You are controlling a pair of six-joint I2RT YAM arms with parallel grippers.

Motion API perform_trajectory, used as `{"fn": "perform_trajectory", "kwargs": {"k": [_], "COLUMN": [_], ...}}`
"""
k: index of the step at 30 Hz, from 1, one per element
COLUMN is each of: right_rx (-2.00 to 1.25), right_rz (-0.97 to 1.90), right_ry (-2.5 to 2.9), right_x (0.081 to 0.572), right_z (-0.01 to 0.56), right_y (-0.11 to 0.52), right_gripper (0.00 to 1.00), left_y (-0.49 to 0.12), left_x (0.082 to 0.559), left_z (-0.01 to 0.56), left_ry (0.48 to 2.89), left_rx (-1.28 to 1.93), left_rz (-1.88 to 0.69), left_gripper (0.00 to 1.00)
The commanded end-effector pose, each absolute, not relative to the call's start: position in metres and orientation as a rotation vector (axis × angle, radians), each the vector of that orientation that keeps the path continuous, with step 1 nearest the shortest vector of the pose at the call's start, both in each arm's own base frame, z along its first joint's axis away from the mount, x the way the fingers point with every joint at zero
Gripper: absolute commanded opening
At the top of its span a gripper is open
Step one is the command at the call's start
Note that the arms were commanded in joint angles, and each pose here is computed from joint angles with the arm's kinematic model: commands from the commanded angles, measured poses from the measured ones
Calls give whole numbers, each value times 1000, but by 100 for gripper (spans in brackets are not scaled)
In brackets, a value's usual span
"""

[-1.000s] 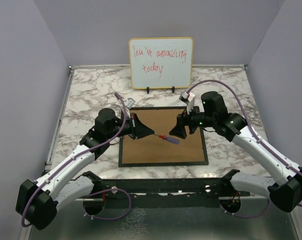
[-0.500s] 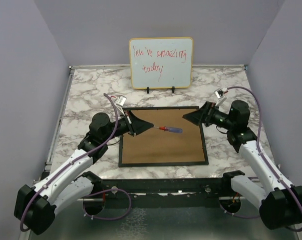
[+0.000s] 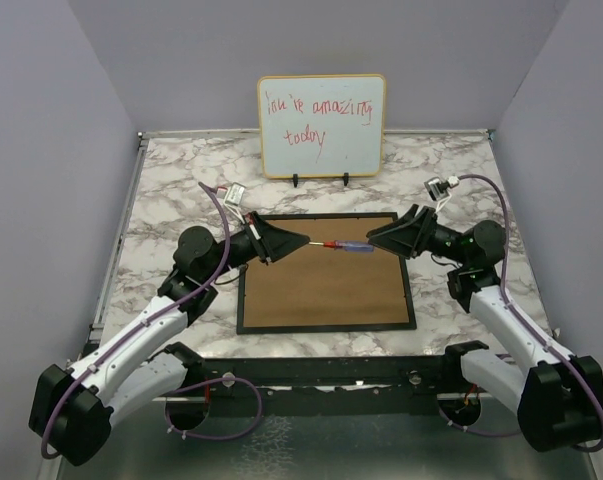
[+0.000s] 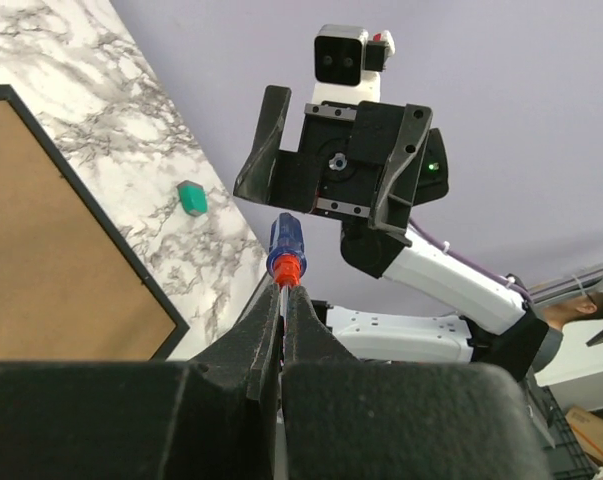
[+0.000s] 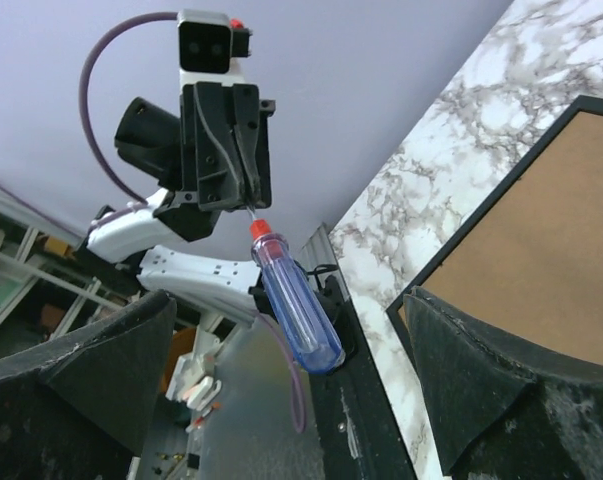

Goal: Take the photo out of the frame
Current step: Pick up the screwdriver from the center of the board.

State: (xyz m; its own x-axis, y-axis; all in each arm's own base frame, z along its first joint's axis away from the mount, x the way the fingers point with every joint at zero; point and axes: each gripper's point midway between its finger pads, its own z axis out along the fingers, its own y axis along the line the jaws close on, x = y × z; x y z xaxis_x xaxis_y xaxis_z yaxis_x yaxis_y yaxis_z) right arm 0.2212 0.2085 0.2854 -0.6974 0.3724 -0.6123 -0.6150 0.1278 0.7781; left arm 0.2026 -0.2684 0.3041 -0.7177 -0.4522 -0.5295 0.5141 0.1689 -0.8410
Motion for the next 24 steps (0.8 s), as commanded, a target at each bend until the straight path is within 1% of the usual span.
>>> {"fn": "perform_trajectory", "kwargs": {"k": [1,3,12,17,20,24], "right_rx": [-382,-391,-437,-460,-465,-471], "right_rz": [1712,1725,1798,1809,1842,1868], "right_ry": [1586,1588,1540,1542,1532,1535], "right_x": [205,205,197,202,202,202], "right_z": [309,310,322,325,327,325], "right_y": [211,214,234,238,240,244], "right_gripper": [100,100,87,74,70,69], "left_y": [-271,-271,-276,-277,-277,-275], "left_x": [202,201,204,204,204,207], "left_z": [342,352,358,356,357,357], "left_ry": [1573,1536,1516,1518,1510,1500], "left_rx": [78,84,87,86,84,63], "left_rz": [-1719,-1738,-1752,-1754,-1754,-1744], "left_gripper": [0,0,0,0,0,0]}}
